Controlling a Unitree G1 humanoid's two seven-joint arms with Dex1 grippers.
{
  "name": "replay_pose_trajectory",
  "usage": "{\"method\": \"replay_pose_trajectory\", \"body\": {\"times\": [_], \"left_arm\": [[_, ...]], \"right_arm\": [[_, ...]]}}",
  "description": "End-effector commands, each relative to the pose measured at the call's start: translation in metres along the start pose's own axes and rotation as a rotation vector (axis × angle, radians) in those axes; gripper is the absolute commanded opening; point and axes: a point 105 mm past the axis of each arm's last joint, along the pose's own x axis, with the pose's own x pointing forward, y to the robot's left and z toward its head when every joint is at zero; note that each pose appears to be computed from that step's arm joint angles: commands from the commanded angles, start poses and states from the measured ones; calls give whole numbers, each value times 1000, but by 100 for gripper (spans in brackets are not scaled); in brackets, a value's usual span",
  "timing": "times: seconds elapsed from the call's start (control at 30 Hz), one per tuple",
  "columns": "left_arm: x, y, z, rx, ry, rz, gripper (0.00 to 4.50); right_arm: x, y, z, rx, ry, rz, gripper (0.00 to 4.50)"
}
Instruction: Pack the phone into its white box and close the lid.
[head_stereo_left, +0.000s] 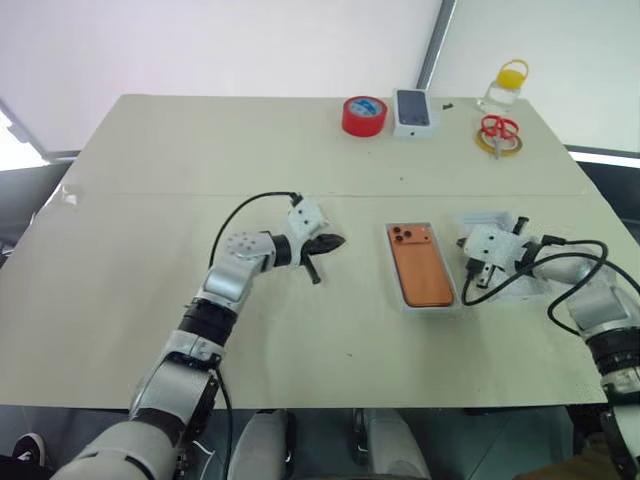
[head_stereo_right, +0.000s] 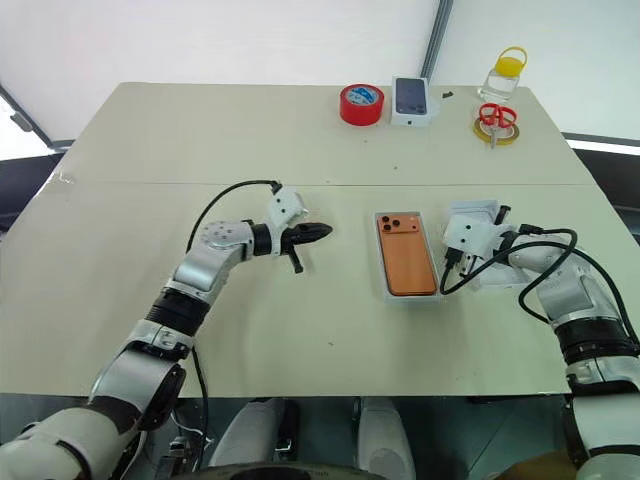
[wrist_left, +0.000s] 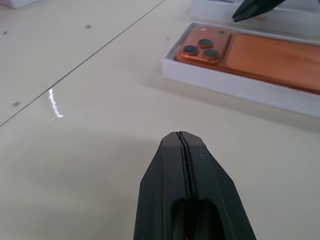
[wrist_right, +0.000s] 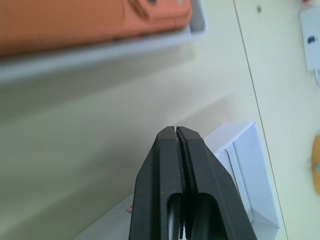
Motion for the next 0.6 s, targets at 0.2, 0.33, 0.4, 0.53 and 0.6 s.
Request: {"method": "replay_pose_trajectory", "body": {"times": [0.2, 0.33, 0.4, 0.53, 0.6], "left_arm": [[-47, 10, 21, -2, -132, -10, 190], [-63, 7, 23, 27, -157, -56, 397], [-71, 3, 25, 73, -164, -78, 447], [-84, 0, 29, 122, -206, -99, 447], [-88, -1, 30, 142, -235, -95, 447]], "right_arm": [[-32, -22, 27, 339, -180, -22, 191], [-46, -29, 29, 395, -157, -49, 398], [-51, -35, 24, 436, -114, -78, 448], [-54, -26, 12, 612, -28, -55, 448], [-53, -11, 9, 676, 28, -16, 448]]}}
